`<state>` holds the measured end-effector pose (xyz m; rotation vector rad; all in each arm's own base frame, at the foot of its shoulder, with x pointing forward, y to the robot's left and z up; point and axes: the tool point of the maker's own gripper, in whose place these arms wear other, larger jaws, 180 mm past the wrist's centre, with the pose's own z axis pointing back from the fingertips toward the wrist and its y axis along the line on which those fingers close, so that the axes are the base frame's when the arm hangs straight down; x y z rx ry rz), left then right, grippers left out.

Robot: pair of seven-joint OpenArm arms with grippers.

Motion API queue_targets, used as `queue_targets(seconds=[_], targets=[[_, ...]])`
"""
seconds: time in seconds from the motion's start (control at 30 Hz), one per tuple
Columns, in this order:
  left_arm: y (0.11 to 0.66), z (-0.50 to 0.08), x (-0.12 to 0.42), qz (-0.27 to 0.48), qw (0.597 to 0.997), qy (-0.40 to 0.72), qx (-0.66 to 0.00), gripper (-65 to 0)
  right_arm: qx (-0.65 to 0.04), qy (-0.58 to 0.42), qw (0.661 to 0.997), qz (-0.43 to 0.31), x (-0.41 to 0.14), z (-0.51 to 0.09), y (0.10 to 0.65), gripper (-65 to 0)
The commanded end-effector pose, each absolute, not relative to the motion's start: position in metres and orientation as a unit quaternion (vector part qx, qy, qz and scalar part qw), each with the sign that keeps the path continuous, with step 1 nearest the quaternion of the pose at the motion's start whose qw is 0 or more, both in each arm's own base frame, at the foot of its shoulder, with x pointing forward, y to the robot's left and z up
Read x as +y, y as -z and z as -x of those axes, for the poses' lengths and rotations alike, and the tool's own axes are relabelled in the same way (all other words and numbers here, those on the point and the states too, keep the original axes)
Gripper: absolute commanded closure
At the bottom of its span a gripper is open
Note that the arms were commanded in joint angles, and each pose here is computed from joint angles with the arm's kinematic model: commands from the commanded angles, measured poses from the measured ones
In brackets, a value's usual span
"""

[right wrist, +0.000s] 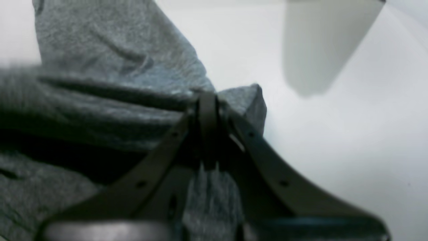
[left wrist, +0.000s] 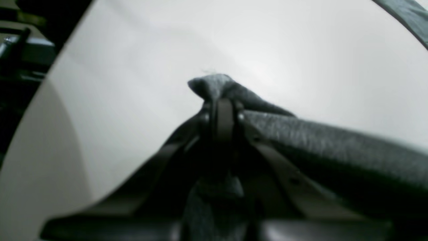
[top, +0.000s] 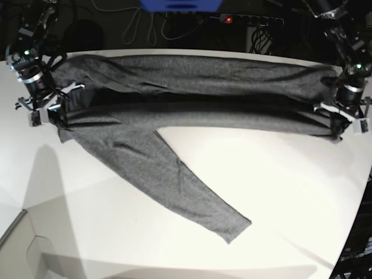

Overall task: Layout the t-shirt on the table in an organized manner, then fold the t-shirt properly
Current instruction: 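Lift the hem corners with both grippers and fold them over toward the collar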

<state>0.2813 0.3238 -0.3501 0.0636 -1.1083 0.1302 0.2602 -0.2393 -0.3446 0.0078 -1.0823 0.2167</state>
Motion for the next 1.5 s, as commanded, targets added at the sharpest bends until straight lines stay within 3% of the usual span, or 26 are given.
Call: queue_targets(seconds=[0.0,0.73,1.47], targets=[[0.334,-0.286,0.332,-0.038,0.834,-0.057,-0.548,-0.1,-0.529,-0.105,0.842,0.0,-0.242,-0.261,0.334,0.0],[0.397,-0.262,0.342,-0.016,0.872,-0.1,-0.479,-0.1,-0.498,-0.091,0.862,-0.012,-0.236,-0.235,0.358,0.0],[0.398,-0.263,0.329,0.01,0.874,-0.071,-0.481,-0.1,-0.437,-0.064,0.897,-0.03,-0.242,-0.2,0.403,0.0]])
